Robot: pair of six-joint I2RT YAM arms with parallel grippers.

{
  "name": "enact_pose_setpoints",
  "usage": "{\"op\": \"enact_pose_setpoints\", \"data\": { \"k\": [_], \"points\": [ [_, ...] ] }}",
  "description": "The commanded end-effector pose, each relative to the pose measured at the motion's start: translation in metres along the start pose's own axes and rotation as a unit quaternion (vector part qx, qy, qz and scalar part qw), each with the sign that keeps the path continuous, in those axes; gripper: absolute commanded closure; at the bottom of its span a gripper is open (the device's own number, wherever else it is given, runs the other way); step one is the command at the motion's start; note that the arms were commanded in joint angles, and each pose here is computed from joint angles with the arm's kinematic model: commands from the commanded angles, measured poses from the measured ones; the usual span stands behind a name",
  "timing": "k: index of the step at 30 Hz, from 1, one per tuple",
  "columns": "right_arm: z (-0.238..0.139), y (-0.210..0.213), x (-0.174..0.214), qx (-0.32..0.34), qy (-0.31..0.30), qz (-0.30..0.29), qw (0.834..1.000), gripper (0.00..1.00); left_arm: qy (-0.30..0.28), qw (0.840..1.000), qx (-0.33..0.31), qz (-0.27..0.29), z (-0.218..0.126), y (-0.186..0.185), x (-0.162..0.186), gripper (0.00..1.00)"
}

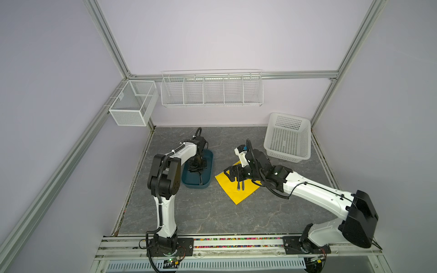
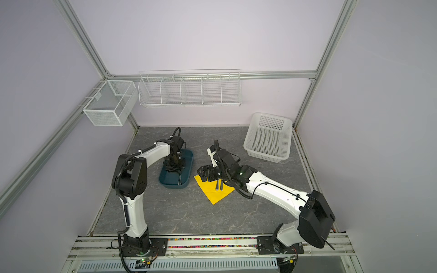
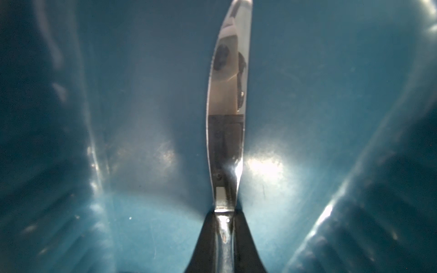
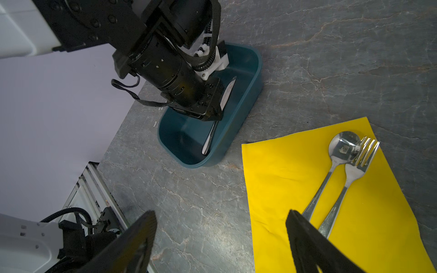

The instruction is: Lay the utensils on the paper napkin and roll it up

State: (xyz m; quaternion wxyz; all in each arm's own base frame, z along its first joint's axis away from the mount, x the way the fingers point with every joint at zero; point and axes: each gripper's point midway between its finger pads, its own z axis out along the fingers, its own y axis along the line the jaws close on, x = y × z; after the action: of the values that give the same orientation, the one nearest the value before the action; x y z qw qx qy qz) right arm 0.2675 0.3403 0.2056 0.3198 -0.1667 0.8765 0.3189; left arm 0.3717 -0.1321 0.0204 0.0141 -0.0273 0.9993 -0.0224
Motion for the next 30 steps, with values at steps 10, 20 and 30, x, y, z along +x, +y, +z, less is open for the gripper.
{"op": "enact_pose_setpoints", "data": {
  "k": [10, 20, 30],
  "points": [
    [-0.011, -0.009, 0.002, 0.026, -0.008, -0.002, 1.0, 0.11, 0.056, 0.998, -0.024, 0.002, 0.034, 0.007, 0.016, 0.87],
    [-0.011, -0.011, 0.002, 0.032, -0.007, -0.001, 0.999, 0.11, 0.056, 0.998, -0.025, -0.001, 0.039, 0.008, 0.016, 0.83],
    [-0.012, -0.012, 0.002, 0.033, -0.008, -0.001, 0.999, 0.11, 0.045, 0.999, -0.029, -0.001, 0.036, 0.01, 0.014, 0.9]
  ]
}}
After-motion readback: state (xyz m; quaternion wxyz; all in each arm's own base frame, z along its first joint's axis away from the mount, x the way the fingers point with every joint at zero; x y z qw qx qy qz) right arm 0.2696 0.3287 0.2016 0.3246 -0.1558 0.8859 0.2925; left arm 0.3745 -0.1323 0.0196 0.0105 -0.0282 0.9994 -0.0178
